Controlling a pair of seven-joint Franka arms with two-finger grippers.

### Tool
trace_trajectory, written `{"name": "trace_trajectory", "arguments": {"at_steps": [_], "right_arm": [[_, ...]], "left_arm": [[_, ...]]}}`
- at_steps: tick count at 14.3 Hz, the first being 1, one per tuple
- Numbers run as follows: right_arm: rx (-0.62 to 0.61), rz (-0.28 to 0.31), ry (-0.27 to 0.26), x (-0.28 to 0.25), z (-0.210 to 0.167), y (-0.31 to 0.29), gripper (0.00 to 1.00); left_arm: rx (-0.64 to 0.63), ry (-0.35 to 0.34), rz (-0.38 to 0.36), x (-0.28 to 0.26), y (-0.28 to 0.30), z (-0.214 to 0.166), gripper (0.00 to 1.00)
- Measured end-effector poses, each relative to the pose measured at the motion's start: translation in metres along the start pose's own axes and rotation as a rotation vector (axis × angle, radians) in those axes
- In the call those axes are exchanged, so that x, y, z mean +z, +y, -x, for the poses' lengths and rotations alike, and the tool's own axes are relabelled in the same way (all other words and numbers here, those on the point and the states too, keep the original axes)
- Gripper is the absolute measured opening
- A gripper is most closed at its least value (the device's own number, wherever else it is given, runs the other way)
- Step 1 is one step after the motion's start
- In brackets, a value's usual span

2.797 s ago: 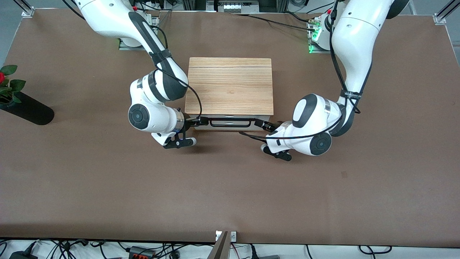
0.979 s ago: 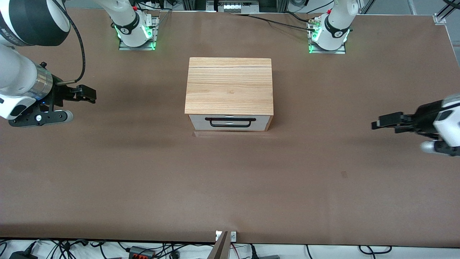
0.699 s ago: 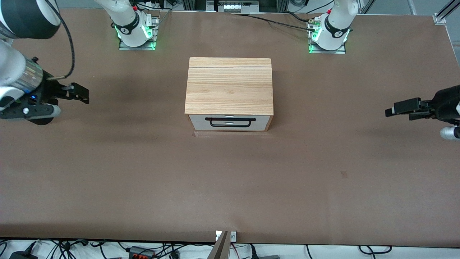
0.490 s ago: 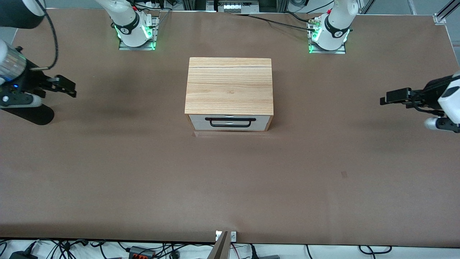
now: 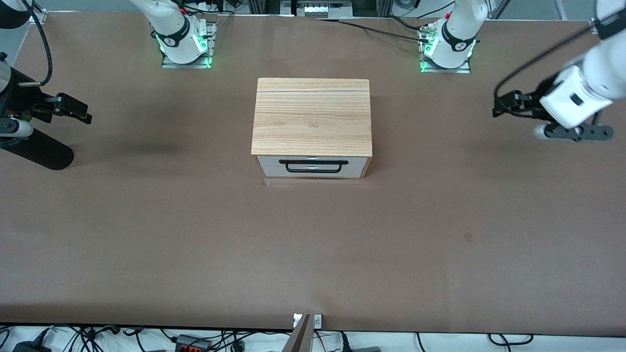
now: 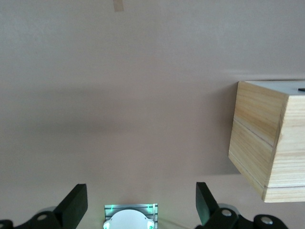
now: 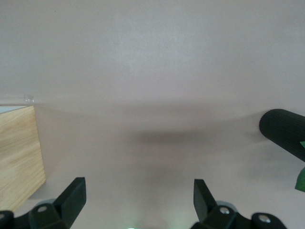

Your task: Close drawer with both arms simultaneously

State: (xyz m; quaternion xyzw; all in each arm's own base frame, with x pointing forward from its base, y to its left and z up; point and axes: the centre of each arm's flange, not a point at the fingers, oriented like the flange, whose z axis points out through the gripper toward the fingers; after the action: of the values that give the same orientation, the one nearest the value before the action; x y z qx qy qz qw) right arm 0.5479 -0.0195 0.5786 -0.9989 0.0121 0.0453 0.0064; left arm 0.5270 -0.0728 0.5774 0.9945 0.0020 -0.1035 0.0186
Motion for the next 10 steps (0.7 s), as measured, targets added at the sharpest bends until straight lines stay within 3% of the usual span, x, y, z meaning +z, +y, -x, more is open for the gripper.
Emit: {"name": "trace_trajectory", "arguments": {"at_steps": [3, 10], "right_arm": [[-0.018, 0.002, 0.022, -0.014, 0.001, -0.010, 1.00], [-0.024, 0.002, 0.000, -0.005, -0.006, -0.014, 1.00]], "left_arm": [[-0.006, 0.018, -0.023, 0.005, 0.009, 0.018, 1.00], [0.004, 0.040, -0.019, 0.020, -0.021, 0.016, 1.00]]}}
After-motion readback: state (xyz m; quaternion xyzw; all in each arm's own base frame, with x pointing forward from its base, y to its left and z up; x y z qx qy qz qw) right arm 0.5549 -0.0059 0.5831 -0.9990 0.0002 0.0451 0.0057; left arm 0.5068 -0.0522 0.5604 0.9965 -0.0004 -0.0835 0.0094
